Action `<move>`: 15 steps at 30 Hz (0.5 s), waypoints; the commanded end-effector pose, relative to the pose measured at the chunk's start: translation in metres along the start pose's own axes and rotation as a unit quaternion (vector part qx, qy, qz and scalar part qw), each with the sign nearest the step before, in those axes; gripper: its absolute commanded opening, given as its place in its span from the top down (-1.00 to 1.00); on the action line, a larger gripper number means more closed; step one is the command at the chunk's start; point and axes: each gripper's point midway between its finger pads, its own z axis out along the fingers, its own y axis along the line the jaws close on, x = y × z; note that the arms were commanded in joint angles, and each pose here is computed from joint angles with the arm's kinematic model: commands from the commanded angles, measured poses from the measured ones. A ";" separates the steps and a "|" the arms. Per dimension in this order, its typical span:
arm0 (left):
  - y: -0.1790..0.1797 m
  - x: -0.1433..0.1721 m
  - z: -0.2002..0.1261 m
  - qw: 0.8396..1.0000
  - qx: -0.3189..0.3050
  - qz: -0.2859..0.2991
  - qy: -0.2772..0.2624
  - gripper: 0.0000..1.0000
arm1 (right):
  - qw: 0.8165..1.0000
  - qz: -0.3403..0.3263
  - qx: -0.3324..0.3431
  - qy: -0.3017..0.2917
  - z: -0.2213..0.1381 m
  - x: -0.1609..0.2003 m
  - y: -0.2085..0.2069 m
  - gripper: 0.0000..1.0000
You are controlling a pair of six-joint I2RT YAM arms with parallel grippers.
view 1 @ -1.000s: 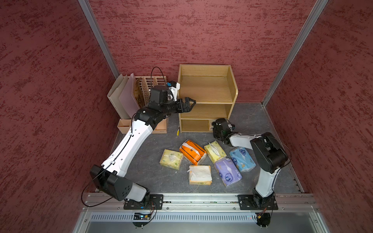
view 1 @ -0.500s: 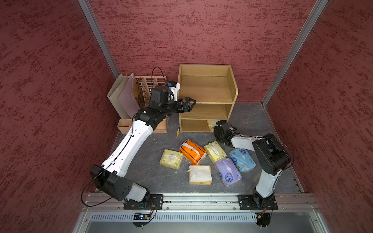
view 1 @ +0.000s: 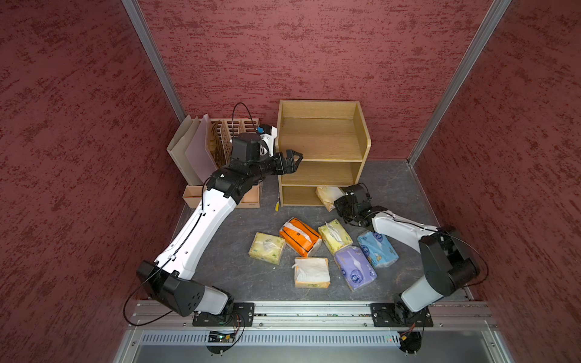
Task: Remove the tissue boxes from the shelf
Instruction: Pick up a box of tissues from the shelf, then place the box of tissues at the center of the board.
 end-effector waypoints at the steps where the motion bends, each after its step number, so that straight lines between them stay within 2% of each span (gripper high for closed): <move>1: -0.005 -0.019 -0.012 0.999 0.006 0.016 -0.035 -0.99 | 0.998 -0.041 0.038 0.042 -0.019 0.014 -0.019 1.00; 10: 0.003 -0.022 -0.017 0.999 0.000 0.010 -0.046 -0.99 | 0.982 -0.125 0.119 0.071 -0.085 0.020 -0.057 1.00; 15: 0.007 -0.025 -0.022 0.999 -0.004 0.009 -0.053 -0.99 | 0.977 -0.137 0.161 0.041 -0.125 0.004 -0.085 1.00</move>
